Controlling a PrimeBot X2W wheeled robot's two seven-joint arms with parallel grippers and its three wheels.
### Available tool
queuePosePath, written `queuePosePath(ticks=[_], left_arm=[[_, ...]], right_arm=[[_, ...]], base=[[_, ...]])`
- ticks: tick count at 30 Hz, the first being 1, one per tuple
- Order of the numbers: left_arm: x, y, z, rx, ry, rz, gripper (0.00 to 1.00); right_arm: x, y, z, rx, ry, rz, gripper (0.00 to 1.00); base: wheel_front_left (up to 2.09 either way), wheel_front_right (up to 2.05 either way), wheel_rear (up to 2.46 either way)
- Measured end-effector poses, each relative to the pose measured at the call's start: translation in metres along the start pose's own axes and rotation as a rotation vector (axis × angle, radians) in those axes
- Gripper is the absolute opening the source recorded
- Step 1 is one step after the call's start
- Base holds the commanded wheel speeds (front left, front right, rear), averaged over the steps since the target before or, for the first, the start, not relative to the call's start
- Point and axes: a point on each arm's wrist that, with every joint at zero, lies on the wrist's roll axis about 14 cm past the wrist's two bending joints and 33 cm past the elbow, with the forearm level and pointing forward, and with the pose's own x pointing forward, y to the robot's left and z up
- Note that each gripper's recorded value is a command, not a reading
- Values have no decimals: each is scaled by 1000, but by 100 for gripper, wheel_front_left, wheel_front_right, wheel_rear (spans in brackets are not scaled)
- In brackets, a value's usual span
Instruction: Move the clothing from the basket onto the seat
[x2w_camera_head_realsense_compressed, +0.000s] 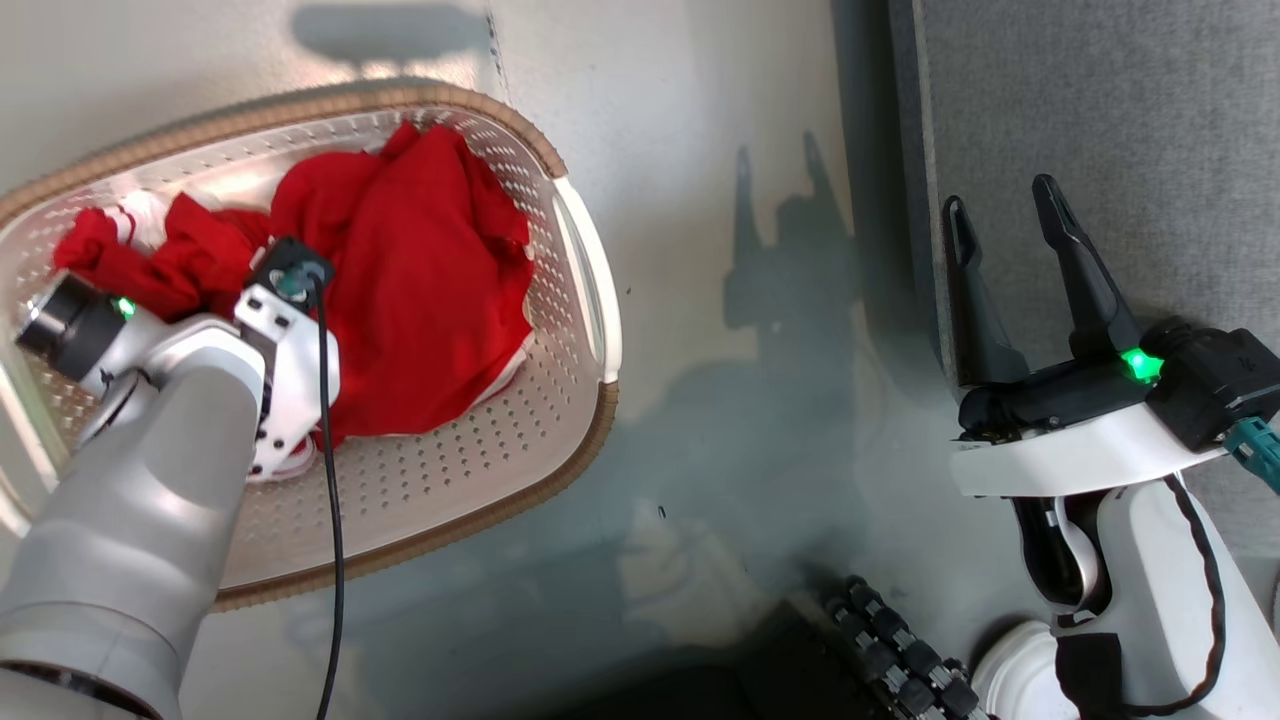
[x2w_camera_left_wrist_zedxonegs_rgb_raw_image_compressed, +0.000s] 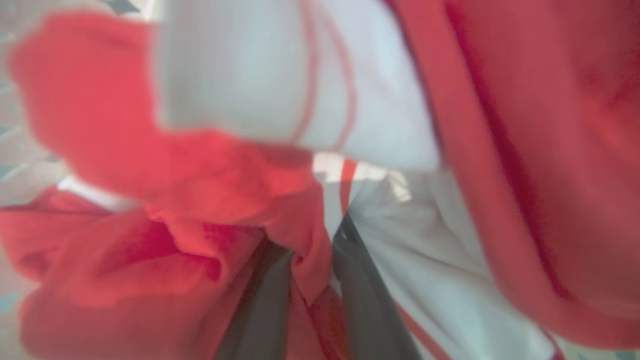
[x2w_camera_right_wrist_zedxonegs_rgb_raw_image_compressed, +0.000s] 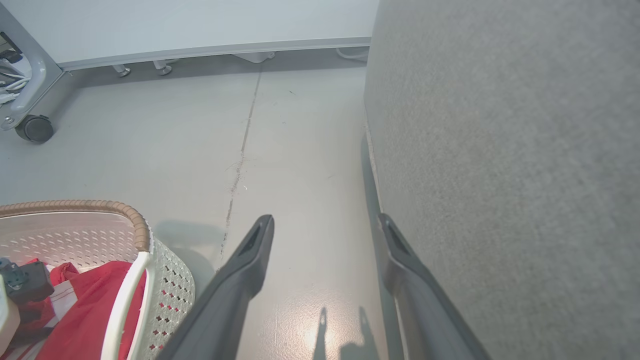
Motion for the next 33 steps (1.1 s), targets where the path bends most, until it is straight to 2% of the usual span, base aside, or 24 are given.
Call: queuePosePath(ticks=[9,20,29,33], left_arm=[[-37,0,6,-21,-64,23,0],[-109,1,31,-53,-234,84,0],[-175,17,55,-125,-445,178,0],[-212,28,72,-199,-617,234,0]], right_arm=[[-7,4,34,-26,-76,12,100],[-34,17,83,-44,-189,39,100],[-57,33,125,-53,-298,76,100],[-68,38,138,-52,-335,87,100]], base=[[0,0,0],[0,0,0],[0,0,0],[0,0,0]])
